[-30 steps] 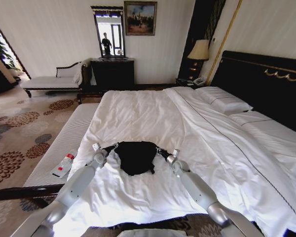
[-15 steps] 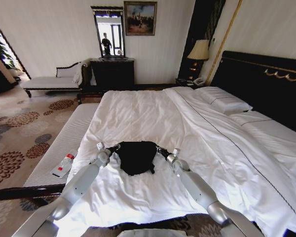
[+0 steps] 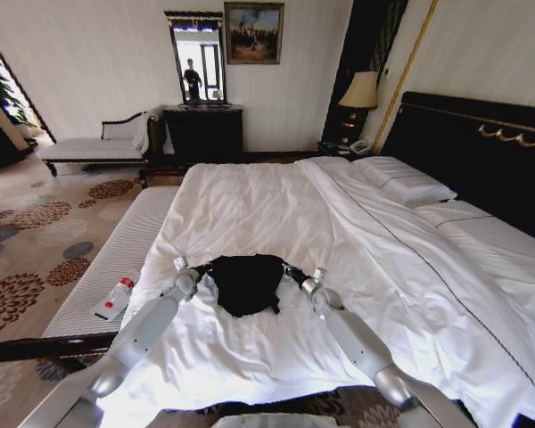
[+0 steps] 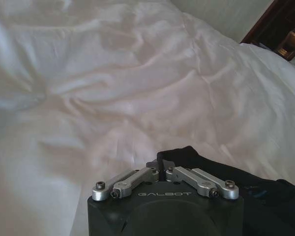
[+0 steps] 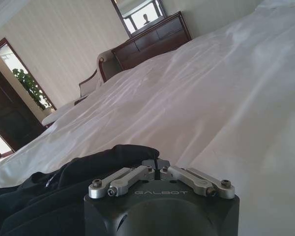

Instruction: Fold the clothes on the bed.

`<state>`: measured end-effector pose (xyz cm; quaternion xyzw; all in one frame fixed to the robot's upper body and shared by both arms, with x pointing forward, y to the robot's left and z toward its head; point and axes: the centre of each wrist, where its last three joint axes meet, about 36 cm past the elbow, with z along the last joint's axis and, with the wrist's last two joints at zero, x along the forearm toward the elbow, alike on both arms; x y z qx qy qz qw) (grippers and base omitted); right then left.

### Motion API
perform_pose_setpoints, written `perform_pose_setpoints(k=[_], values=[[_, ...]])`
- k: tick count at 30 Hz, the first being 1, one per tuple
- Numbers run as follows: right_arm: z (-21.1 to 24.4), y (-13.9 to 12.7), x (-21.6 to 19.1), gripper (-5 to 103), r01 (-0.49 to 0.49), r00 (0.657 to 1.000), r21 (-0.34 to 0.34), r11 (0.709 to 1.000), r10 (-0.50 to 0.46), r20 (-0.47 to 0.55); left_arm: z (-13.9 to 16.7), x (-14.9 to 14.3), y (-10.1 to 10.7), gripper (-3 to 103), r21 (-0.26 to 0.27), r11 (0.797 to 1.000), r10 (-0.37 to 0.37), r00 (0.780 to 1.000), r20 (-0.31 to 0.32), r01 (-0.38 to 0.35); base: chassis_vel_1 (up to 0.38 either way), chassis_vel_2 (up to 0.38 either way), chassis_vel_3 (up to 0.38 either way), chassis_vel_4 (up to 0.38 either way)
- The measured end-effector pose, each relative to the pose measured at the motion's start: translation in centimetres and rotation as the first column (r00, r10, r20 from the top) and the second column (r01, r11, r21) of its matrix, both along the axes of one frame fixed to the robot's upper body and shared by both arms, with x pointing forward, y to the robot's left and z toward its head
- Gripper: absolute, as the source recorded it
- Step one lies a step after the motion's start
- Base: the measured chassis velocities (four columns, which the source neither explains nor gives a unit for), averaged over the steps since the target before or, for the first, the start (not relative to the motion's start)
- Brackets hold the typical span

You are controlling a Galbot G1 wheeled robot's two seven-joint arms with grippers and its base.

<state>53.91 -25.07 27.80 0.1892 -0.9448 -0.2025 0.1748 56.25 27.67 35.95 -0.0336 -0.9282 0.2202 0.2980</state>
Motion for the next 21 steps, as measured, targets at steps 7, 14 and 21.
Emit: perform_pose_setpoints(k=[7,14,21], values=[[1.0,0.2,-0.4,0,-0.01,1.0,0.01,1.0,0.009,0.024,2.1,-0.7,0.1,1,0.013,0.999,-0.033,0.998,0.052,0.033,0.0,0.0,0.0,0.0],[6.5,-2.9,-0.9,0,-0.024,0.993,-0.044,0.999,0.029,0.113,7.3,-2.4,-0.1,1,0.02,0.997,-0.08,0.982,0.17,0.078,0.0,0.0,0.0,0.0],[13.1,-4.6,-0.2,0,-0.037,0.979,-0.097,0.995,0.055,0.198,13.9,-3.1,-0.7,1,0.007,0.995,-0.097,0.952,0.29,0.099,0.0,0.0,0.0,0.0]])
